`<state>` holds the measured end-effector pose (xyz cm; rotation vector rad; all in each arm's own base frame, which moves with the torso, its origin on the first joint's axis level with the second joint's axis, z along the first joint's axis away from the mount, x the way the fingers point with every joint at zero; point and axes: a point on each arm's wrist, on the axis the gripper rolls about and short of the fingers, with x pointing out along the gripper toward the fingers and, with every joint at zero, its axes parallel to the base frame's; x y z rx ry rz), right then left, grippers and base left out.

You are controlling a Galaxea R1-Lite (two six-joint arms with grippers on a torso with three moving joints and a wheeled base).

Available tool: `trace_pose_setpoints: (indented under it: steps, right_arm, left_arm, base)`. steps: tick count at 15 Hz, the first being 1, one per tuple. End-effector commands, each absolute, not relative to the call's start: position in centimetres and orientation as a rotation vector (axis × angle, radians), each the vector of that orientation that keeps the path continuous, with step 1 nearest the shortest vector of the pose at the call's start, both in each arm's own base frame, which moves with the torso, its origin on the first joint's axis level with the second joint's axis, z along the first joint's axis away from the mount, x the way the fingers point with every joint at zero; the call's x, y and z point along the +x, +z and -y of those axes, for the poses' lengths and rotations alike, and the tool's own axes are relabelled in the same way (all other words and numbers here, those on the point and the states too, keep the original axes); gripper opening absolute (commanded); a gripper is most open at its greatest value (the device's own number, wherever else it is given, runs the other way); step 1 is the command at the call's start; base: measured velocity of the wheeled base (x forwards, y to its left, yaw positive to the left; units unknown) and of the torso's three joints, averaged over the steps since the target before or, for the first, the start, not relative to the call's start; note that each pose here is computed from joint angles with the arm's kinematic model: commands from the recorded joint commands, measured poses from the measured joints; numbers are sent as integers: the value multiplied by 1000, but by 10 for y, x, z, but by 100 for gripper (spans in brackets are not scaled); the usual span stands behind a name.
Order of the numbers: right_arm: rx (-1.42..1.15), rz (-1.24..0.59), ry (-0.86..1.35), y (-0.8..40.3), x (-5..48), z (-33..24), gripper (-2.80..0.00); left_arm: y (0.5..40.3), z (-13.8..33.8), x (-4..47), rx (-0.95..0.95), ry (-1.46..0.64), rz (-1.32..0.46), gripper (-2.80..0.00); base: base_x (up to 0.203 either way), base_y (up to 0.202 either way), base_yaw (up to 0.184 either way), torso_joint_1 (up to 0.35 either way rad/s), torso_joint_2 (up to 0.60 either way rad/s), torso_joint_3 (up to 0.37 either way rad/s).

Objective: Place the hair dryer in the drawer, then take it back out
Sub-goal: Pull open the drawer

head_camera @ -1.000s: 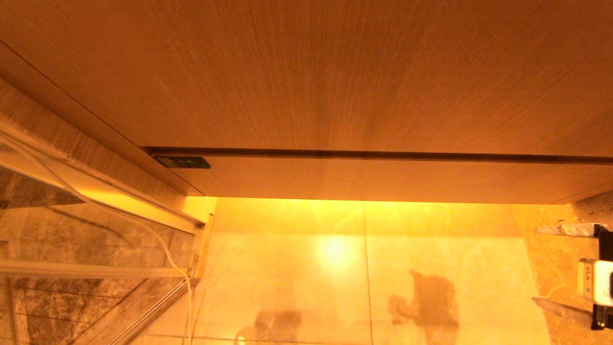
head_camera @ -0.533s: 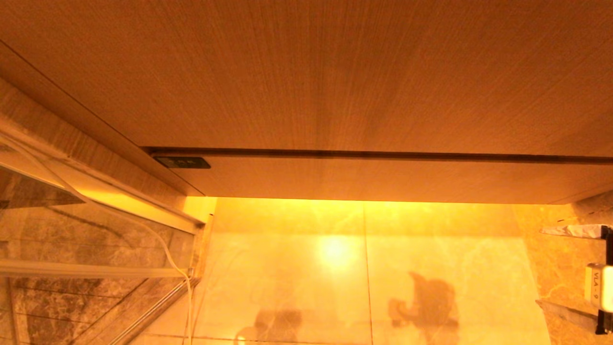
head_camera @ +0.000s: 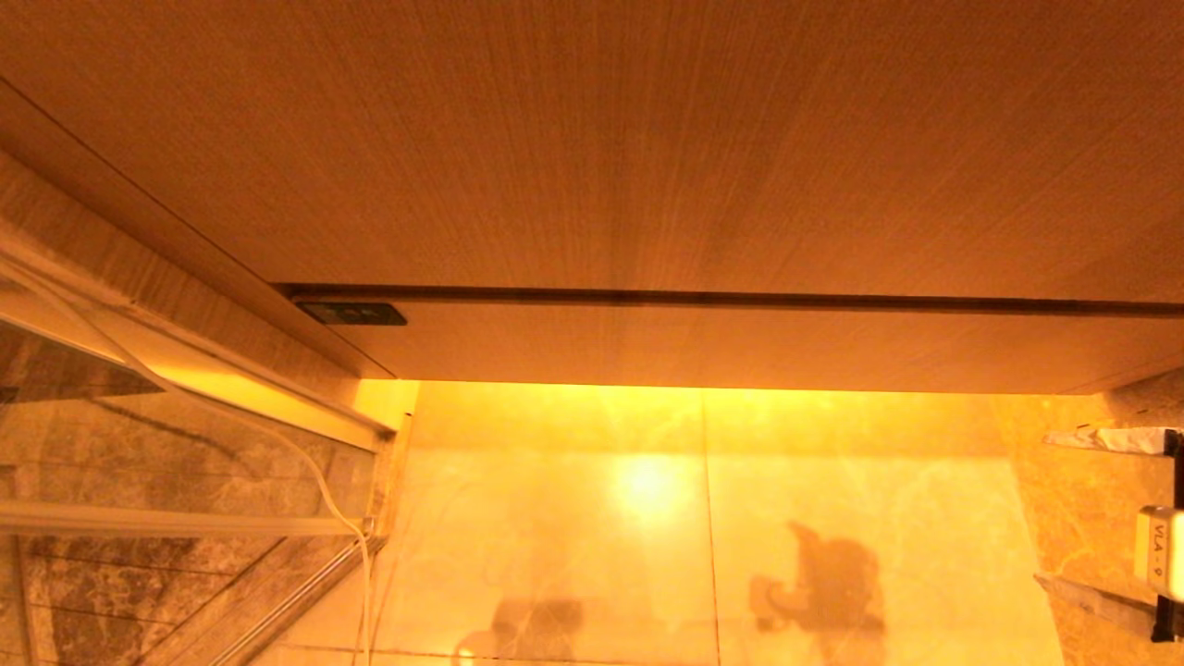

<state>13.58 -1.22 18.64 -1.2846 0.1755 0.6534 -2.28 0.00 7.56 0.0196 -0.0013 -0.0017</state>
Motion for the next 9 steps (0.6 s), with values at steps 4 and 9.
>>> trace_pose_setpoints:
  steps: [4, 9]
  right_arm:
    - [-1288, -137, 656, 188, 132, 11, 0]
    - [-1287, -121, 654, 188, 132, 11, 0]
  left_arm:
    - [75, 0, -23, 20, -2, 0, -280]
    - [75, 0, -23, 20, -2, 0, -280]
  base:
    - [0, 0, 0, 0, 0, 0]
    - [0, 0, 0, 0, 0, 0]
